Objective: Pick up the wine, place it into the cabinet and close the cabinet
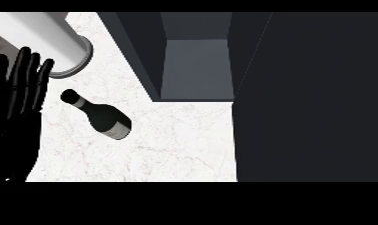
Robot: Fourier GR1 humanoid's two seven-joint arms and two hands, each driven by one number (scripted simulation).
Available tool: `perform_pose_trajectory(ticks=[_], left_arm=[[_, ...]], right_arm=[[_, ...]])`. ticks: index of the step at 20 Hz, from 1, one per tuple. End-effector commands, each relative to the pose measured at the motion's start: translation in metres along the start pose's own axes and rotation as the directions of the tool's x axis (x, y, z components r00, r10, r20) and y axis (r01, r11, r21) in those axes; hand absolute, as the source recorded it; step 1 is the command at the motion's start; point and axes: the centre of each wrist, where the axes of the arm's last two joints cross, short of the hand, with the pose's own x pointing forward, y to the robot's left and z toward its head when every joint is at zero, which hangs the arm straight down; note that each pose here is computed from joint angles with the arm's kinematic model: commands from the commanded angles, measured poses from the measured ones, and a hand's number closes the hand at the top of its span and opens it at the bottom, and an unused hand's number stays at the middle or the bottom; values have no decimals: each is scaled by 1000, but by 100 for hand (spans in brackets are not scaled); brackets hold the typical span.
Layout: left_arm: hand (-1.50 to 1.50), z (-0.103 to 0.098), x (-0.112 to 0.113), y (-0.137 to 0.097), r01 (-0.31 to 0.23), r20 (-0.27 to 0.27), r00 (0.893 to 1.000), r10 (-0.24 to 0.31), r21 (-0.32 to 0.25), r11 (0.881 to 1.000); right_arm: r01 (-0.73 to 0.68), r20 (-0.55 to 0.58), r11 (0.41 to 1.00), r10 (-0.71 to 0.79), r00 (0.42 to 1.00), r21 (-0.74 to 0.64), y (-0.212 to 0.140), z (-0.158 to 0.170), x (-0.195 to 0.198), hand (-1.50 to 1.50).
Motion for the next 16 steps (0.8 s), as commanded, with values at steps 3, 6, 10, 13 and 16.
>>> perform_pose_trajectory(ticks=[3, 6, 10, 13, 16], left_arm=[[-150, -8, 9, -28, 31, -37, 999, -28, 80, 996], [-150, -4, -7, -28, 28, -111, 994, -11, 149, 988], [-150, -8, -4, -60, -283, -224, 915, 335, 232, 931], [-150, -10, 20, -75, -309, -221, 907, 359, 231, 922], [-150, -14, 32, -91, -296, -216, 914, 344, 227, 928]], right_arm=[[34, 22, 998, -35, 999, 56, 0, 20, 10, -150], [68, 29, 994, -71, 997, 83, 7, 41, 5, -150], [166, -139, 950, -133, 981, 266, 13, 33, 20, -150], [174, -127, 942, -143, 982, 287, 7, 37, 43, -150], [175, -139, 938, -138, 981, 301, 5, 39, 72, -150]])
